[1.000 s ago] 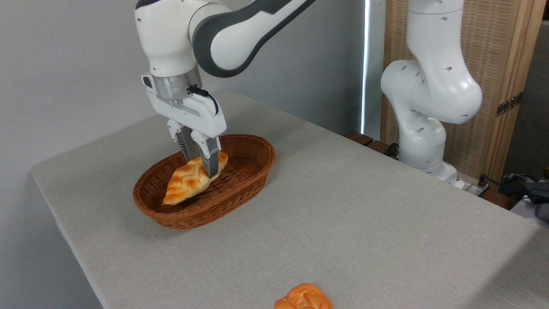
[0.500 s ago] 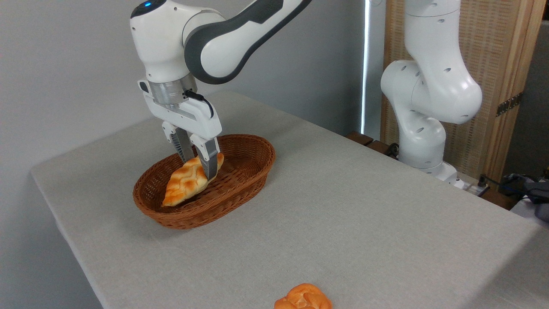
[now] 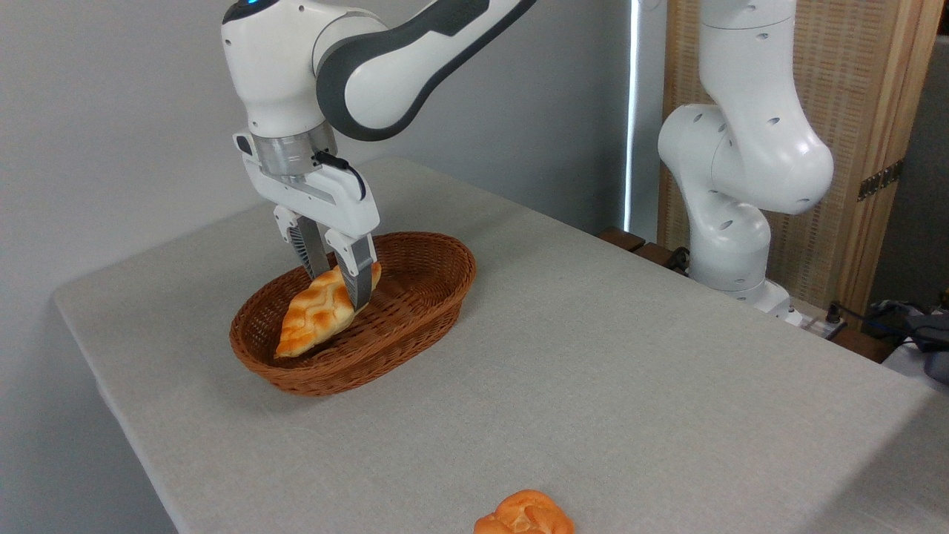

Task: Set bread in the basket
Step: 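Lower the loaf into the basket and open the gripper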

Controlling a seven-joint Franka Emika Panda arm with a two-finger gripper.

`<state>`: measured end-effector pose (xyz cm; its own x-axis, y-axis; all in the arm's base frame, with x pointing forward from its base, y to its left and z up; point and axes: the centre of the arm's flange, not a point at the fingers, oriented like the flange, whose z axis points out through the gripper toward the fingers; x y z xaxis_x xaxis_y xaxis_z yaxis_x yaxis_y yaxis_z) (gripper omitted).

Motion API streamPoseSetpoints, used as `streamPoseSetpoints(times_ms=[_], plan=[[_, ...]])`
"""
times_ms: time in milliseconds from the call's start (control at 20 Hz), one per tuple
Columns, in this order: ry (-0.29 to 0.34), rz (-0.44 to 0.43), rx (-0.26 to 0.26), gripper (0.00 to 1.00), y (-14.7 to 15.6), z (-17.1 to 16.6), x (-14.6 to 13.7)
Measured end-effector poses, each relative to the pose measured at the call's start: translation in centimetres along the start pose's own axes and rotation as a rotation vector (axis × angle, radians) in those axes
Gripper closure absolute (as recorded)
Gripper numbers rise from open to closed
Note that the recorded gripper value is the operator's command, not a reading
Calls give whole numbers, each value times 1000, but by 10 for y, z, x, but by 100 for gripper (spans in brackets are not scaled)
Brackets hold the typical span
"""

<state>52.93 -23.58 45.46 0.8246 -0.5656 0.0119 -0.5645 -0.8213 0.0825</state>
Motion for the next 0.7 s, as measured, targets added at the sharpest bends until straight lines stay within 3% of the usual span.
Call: streamPoseSetpoints(times_ms=[500, 700], plan=[[4, -1, 1, 0, -1, -2, 1], [46, -6, 10, 0, -5, -23, 7]])
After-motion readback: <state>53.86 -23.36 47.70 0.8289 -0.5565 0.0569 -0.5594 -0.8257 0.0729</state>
